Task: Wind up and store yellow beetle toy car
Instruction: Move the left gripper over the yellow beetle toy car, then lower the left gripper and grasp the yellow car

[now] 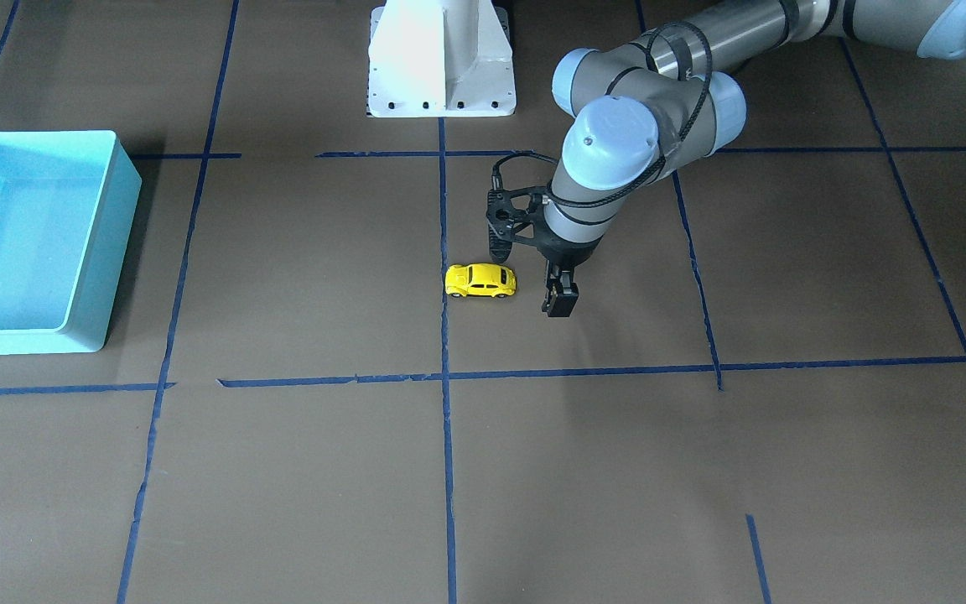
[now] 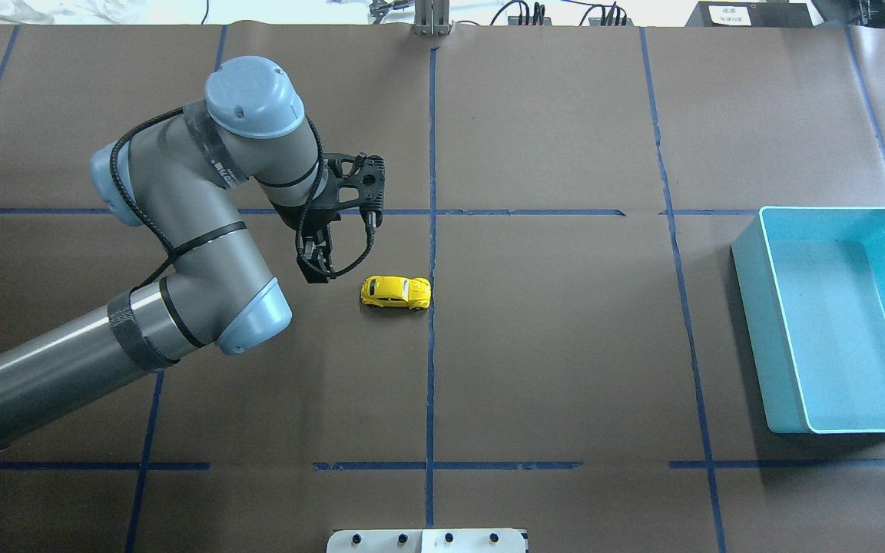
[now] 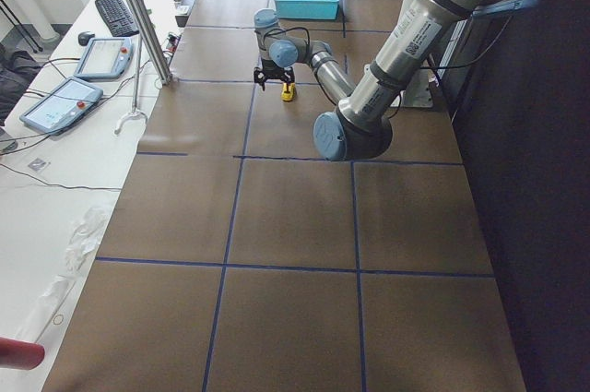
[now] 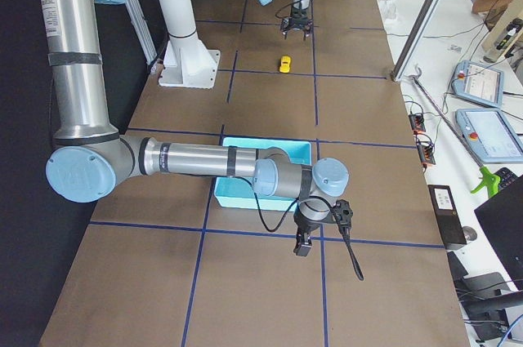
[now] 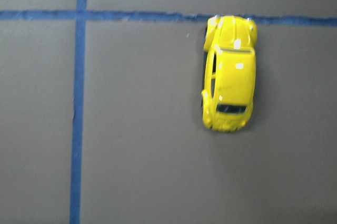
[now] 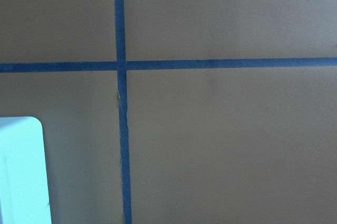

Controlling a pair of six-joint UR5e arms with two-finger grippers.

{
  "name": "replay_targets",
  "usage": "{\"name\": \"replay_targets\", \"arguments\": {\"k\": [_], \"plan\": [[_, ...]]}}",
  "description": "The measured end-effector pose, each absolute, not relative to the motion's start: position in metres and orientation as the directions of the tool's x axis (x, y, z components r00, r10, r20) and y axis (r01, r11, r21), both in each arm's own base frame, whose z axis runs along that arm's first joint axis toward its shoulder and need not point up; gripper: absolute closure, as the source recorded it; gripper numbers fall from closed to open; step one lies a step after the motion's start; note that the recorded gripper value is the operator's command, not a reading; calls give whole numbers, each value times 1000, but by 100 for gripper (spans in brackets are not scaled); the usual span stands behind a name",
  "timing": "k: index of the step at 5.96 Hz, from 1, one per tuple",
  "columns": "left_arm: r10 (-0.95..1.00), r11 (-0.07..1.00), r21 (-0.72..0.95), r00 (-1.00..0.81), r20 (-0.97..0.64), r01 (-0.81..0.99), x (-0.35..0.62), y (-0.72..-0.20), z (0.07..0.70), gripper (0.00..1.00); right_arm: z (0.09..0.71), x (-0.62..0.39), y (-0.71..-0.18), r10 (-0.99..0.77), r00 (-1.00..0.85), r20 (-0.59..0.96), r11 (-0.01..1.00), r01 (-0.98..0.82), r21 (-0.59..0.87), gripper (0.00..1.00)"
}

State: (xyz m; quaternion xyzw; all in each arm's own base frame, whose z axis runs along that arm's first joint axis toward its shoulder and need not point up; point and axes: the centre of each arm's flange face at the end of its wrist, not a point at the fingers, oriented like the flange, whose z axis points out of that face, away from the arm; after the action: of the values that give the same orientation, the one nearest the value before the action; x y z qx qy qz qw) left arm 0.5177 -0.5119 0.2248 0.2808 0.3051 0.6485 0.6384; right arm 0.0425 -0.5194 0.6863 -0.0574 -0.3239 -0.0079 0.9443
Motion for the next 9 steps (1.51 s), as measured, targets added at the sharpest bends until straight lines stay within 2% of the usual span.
{"name": "replay_targets", "arguments": {"k": [5,9], "plan": [[1000,-10,726,-16,-1,-687,575,-480,209,0,695,43,-517,6,791,612,996,53,-78,0],[999,-23,713,2,34,-701,607,-481,211,0,704,43,-514,18,792,611,994,52,-97,0]]}}
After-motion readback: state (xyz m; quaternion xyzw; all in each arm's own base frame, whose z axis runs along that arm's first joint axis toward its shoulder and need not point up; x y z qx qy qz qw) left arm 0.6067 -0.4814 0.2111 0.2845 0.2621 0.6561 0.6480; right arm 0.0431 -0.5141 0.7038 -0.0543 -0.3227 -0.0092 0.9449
